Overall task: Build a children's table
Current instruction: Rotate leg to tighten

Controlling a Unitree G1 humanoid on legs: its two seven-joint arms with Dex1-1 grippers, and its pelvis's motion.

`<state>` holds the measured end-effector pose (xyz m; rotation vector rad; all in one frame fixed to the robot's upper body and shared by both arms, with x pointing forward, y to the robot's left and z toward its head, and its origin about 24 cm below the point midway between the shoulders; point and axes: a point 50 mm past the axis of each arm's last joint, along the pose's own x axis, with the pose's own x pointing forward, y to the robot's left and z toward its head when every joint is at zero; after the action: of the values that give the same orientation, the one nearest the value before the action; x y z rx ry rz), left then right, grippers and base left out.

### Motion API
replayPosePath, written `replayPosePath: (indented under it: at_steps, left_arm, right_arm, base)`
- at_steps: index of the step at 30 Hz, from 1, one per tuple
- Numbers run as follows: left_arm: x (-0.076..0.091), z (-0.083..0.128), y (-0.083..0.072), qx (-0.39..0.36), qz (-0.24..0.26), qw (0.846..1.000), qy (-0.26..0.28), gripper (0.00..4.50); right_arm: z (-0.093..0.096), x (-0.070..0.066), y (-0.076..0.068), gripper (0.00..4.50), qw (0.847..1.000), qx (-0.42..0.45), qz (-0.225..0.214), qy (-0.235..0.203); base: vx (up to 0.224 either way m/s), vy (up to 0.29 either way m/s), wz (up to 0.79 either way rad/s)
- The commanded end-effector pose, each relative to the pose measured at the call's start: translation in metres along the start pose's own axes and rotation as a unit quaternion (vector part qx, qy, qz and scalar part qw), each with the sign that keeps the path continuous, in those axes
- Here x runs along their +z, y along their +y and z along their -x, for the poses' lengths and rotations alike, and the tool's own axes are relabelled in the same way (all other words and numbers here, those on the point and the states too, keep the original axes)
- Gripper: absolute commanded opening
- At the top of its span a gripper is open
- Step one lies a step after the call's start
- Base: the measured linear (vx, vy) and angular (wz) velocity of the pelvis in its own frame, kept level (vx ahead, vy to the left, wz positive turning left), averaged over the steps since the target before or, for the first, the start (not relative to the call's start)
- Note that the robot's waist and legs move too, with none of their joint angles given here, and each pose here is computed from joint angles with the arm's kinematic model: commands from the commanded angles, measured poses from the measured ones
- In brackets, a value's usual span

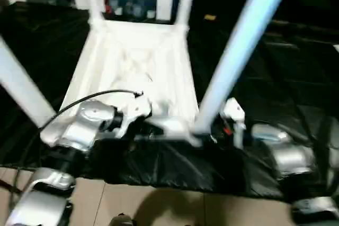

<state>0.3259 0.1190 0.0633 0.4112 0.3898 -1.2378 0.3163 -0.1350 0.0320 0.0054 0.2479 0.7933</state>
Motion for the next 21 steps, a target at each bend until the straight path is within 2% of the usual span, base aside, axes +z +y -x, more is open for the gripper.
replayPosePath:
  at_steps: [1,5,10,11,12,15,16,17,19,21]
  left_arm:
    - [0.012,-0.038,-0.021,-0.033,0.007,0.999,-0.017,0.00]
    - [0.020,-0.059,-0.030,-0.004,0.013,1.000,-0.020,0.00]
    - [0.019,-0.064,-0.038,-0.009,0.006,1.000,-0.011,0.00]
    - [0.019,-0.063,-0.039,-0.011,0.003,1.000,-0.008,0.00]
    - [0.017,-0.060,-0.038,-0.012,-0.002,1.000,-0.002,0.00]
    - [0.014,-0.052,-0.035,-0.020,-0.008,1.000,-0.001,0.00]
    - [0.014,-0.052,-0.035,-0.020,-0.008,1.000,-0.001,0.00]
    - [0.010,-0.046,-0.033,-0.032,-0.010,0.999,0.000,0.00]
    - [0.009,-0.043,-0.032,-0.037,-0.011,0.999,-0.001,0.00]
    - [0.005,-0.033,-0.031,-0.064,-0.017,0.998,0.002,0.00]
  right_arm:
    - [-0.029,-0.010,0.032,2.72,0.999,0.024,-0.028,0.020]
    - [-0.050,-0.012,0.043,2.72,0.996,-0.059,-0.053,0.031]
    - [-0.056,-0.008,0.050,2.72,0.997,-0.068,-0.036,0.019]
    - [-0.055,-0.007,0.049,2.72,0.997,-0.066,-0.032,0.013]
    - [-0.052,-0.006,0.046,3.27,0.997,-0.066,-0.029,0.008]
    - [-0.044,-0.004,0.038,3.47,0.998,-0.054,-0.013,0.008]
    - [-0.044,-0.004,0.038,3.62,0.998,-0.054,-0.013,0.008]
    - [-0.036,-0.002,0.034,3.86,1.000,-0.029,0.008,0.007]
    - [-0.033,-0.001,0.033,3.88,1.000,-0.017,0.016,0.007]
    - [-0.021,0.000,0.029,3.88,0.997,0.048,0.055,0.013]
  base:
    - [0.000,0.000,0.00]
    - [0.000,0.000,0.00]
    - [0.000,0.000,0.00]
    - [0.000,0.000,0.00]
    - [0.000,0.000,0.00]
    - [0.000,0.000,0.00]
    - [0.000,0.000,0.00]
    - [0.000,0.000,0.00]
    - [0.000,0.000,0.00]
    - [0.000,0.000,0.00]
